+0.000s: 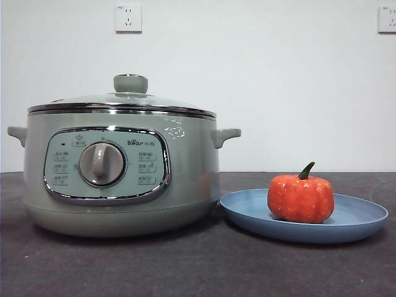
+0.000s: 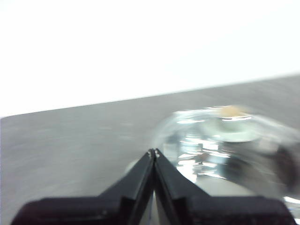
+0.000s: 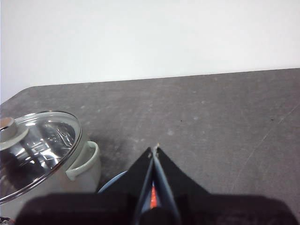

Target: Take the pumpkin out from the steamer,put the pumpkin in the blue plate,close the lid

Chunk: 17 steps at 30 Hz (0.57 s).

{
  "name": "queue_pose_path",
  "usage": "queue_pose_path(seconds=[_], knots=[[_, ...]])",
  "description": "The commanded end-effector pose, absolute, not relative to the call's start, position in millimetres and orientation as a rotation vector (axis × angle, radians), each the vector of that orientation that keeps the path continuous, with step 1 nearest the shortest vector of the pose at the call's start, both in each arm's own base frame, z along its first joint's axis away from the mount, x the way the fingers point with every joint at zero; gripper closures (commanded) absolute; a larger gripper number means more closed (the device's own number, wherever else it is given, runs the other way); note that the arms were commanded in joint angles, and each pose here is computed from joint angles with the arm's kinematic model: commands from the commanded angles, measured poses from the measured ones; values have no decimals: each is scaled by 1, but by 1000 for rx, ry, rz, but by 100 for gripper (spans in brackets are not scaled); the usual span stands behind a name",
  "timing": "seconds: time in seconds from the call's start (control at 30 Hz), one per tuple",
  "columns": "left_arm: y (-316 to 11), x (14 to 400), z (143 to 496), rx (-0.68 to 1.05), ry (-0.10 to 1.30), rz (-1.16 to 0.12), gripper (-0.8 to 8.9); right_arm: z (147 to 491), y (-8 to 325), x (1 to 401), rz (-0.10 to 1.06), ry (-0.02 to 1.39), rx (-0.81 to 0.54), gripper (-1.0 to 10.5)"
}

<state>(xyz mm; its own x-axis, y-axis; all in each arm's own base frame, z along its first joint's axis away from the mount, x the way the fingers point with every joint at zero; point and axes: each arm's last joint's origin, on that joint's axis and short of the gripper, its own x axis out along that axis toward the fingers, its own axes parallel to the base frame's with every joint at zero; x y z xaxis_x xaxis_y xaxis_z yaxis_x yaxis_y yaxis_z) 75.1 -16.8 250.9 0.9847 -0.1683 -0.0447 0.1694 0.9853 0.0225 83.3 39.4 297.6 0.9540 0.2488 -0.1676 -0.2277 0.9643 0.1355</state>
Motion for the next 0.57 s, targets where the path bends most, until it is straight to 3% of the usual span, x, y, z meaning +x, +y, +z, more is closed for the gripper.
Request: queue_pose_path(seconds=[0.03,0.23,0.57], knots=[[-13,80,221,31,11,-116,817,296,40,84,240,185,123,945],[-10,93,175,22,40,-66,817,296,40,84,241,185,123,945],[-11,96,150,29,153,-99,817,295,40,83,239,202,116,945]])
